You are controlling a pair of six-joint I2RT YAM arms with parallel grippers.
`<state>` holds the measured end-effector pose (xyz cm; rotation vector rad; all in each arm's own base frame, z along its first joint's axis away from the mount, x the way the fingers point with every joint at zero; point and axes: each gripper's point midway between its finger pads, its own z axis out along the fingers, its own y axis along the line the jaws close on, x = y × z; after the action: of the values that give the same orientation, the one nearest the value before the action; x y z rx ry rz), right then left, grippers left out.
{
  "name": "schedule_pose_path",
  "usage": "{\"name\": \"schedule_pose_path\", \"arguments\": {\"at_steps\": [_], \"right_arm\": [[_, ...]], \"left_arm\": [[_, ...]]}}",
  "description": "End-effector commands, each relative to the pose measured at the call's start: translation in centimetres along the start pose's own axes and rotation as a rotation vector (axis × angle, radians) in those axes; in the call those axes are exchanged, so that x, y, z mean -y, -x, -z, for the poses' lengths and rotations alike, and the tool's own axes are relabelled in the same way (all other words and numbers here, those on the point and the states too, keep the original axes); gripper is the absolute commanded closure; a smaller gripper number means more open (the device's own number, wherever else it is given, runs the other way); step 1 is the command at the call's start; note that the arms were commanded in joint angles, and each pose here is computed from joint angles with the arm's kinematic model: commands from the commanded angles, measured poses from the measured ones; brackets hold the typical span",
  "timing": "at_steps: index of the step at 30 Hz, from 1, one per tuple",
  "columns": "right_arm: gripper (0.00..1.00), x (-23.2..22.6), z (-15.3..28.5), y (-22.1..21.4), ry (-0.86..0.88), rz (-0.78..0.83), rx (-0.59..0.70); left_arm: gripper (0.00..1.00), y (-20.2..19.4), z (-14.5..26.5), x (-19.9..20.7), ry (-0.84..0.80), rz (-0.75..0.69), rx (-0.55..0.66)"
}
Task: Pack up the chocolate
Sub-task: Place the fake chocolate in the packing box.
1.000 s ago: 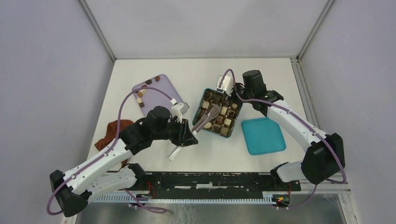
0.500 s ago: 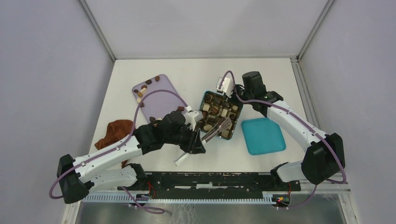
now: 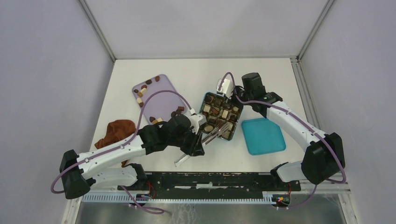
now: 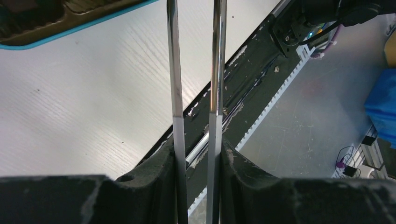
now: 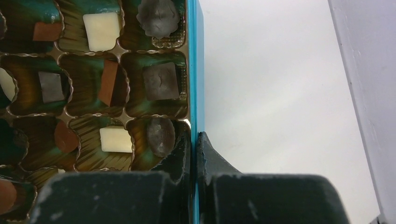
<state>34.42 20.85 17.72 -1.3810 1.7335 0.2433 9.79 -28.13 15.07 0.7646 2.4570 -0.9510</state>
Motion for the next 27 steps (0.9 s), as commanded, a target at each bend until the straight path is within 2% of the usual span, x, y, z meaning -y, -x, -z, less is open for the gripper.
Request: {"name": "schedule_pose_path", "arguments": {"at_steps": [1, 7, 17, 23, 27], "right_arm": [[1.00, 3.6, 3.6, 3.7, -0.187, 0.067, 0.099], [1.00, 5.2, 5.7, 4.1, -0.297, 0.100, 0.073], [1.00, 6.7, 7.7, 4.8, -0.423, 0.123, 0.033], [1.00, 5.1, 6.2, 5.0, -0.329, 0.116, 0.075], [1.00, 2.7, 3.6, 4.4, -0.180, 0.073, 0.114]], "left_arm": [[0.98, 4.3, 3.3, 1.9, -0.028, -0.108, 0.178], [0.98, 5.5, 5.9, 2.8, -0.034, -0.133, 0.244], [0.98, 5.3, 6.4, 2.8, -0.030, -0.124, 0.235], [0.98, 4.6, 5.1, 2.9, -0.047, -0.122, 0.183], [0.98, 4.1, 4.0, 2.2, -0.020, -0.115, 0.144]]}}
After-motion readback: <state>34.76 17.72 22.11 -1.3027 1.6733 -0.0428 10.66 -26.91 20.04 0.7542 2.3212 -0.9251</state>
